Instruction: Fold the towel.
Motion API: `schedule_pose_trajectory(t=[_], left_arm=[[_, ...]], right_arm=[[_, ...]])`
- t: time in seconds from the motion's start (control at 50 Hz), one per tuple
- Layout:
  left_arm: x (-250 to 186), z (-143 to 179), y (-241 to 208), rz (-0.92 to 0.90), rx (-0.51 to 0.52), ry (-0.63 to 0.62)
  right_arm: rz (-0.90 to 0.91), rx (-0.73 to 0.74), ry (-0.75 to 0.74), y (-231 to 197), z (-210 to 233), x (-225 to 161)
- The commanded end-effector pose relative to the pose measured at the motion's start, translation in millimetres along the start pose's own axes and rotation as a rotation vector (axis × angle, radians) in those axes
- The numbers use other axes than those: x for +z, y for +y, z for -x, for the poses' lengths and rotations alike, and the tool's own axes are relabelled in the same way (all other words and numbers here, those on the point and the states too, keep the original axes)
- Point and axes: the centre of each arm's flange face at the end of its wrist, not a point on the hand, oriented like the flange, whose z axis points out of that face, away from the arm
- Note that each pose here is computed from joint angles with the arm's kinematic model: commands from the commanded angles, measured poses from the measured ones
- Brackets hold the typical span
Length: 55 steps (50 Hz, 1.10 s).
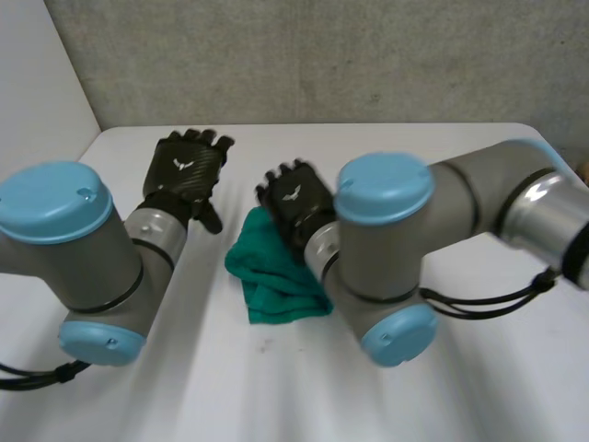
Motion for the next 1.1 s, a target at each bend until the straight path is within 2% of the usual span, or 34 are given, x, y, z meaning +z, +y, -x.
schedule_pose_trajectory(t=[0.02,0.18,0.22,0.38,0.52,0.54,0.66,0.88,1.1], left_arm=[[9,-26,-17,-0.062,-0.105,0.063],[24,-47,-3,-0.023,-0.123,0.113],[34,-54,8,-0.003,-0.12,0.143],[61,-59,39,0.052,-0.112,0.147],[59,-46,64,0.152,-0.074,0.127],[51,-47,73,0.202,-0.039,0.139],[27,-44,84,0.292,0.008,0.128],[-2,-35,63,0.306,-0.022,0.102],[-14,-32,71,0.355,-0.033,0.072]], right_arm=[[0.019,0.28,0.024,5,-37,1],[0.099,0.446,-0.015,27,-47,10],[0.143,0.552,-0.016,41,-46,19],[0.225,0.645,-0.002,65,-45,28],[0.226,0.644,0.008,65,-46,29],[0.225,0.642,0.006,65,-46,29],[0.228,0.639,-0.012,59,-44,28],[0.316,0.55,-0.07,63,-26,25],[0.367,0.41,-0.085,76,-23,22]])
